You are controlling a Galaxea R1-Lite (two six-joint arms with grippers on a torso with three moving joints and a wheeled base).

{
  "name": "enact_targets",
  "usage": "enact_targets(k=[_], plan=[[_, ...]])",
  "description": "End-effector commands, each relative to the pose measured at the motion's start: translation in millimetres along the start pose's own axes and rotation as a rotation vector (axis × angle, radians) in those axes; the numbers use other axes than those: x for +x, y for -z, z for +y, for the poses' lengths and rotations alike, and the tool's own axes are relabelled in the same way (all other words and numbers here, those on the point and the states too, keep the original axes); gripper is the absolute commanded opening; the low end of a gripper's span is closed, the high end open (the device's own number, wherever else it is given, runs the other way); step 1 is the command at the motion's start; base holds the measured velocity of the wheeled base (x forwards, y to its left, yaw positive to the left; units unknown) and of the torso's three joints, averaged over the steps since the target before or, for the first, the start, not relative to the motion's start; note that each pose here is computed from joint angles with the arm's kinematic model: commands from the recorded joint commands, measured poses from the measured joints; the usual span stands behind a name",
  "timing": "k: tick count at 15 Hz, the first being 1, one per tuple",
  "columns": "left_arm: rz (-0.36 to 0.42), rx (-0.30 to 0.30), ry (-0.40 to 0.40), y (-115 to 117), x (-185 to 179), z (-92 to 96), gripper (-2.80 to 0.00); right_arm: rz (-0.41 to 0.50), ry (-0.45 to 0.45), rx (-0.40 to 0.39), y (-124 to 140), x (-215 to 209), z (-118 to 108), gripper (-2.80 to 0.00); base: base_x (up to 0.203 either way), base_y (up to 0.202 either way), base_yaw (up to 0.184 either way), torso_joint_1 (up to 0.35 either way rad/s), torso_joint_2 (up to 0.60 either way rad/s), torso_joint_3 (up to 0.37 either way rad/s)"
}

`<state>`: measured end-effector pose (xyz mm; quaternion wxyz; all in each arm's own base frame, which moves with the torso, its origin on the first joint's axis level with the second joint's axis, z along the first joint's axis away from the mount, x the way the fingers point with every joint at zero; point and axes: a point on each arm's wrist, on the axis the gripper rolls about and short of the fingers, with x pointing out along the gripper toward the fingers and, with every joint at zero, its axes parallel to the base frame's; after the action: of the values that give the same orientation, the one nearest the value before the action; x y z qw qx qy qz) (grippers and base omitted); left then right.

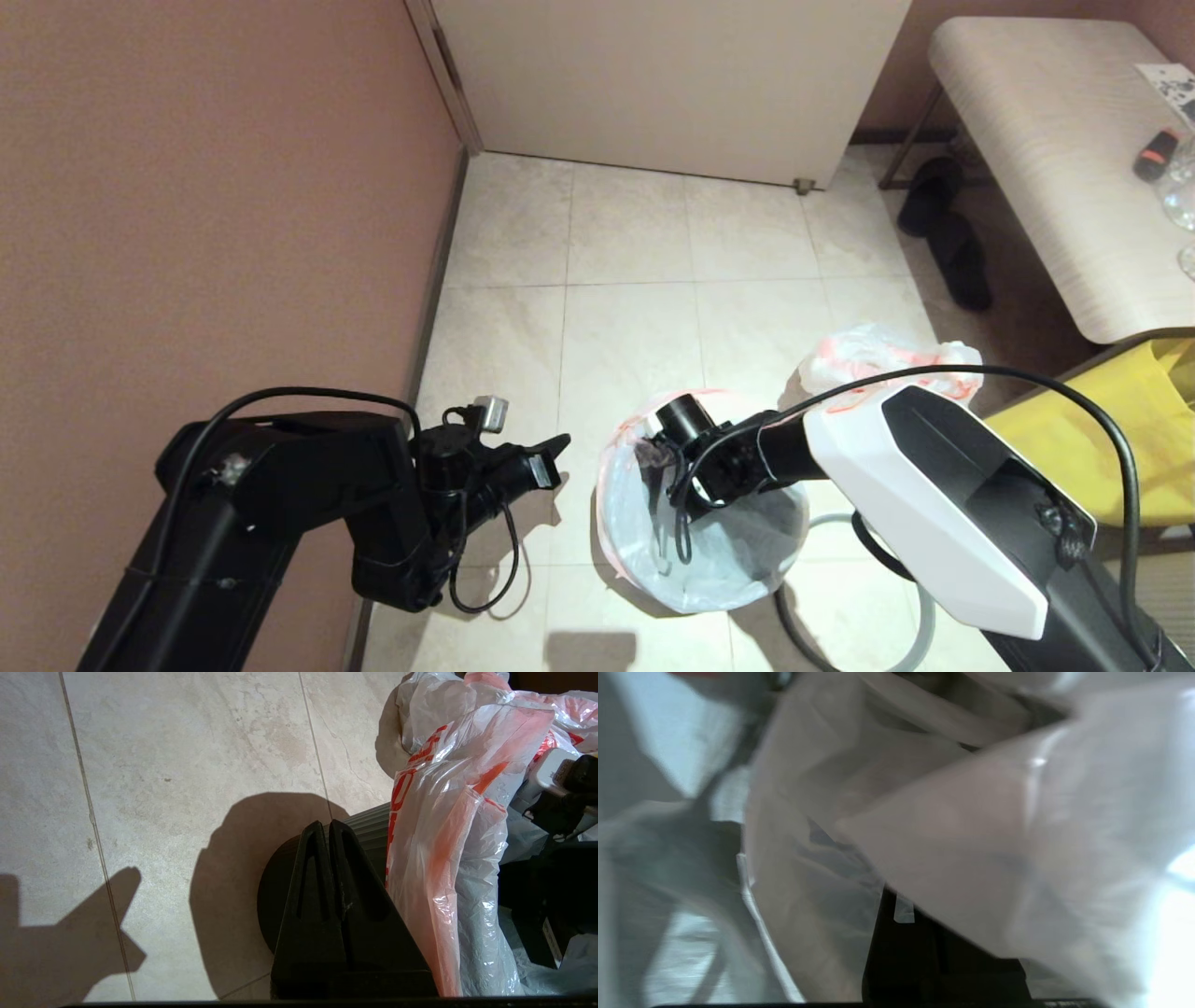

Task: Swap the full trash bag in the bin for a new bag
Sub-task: Put the new garbage bag on the trash can

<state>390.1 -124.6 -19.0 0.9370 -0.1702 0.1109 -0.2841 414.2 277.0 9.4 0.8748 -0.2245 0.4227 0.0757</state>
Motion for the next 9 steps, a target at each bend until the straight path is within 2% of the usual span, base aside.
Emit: enact_targets(k=[1, 3, 5, 9], plan=[[-0.039, 0.011, 0.016, -3.4, -0.1, -1.1, -2.80, 0.012, 0.036, 0.014, -3.6, -9.3, -16.0, -2.80, 0.000, 0.000, 0.000, 0.000, 0.00, 0.000], [-0.040, 0.011, 0.017, -3.4, 0.2, -1.0, -2.80, 0.039, 0.073, 0.015, -0.1, -7.8, -24.0, -2.80, 0.000, 0.000, 0.000, 0.000, 0.00, 0.000], [-0.041, 0.012, 0.015, -2.8, 1.0, -0.5, -2.80, 0.050, 0.075, 0.009, 3.9, -1.9, -20.5, -2.80, 0.000, 0.000, 0.000, 0.000, 0.00, 0.000], [-0.040, 0.013, 0.017, -2.3, 1.5, -0.8, -2.80, 0.051, 0.051, -0.026, 10.1, -1.5, 4.7, -2.80, 0.000, 0.000, 0.000, 0.000, 0.00, 0.000]])
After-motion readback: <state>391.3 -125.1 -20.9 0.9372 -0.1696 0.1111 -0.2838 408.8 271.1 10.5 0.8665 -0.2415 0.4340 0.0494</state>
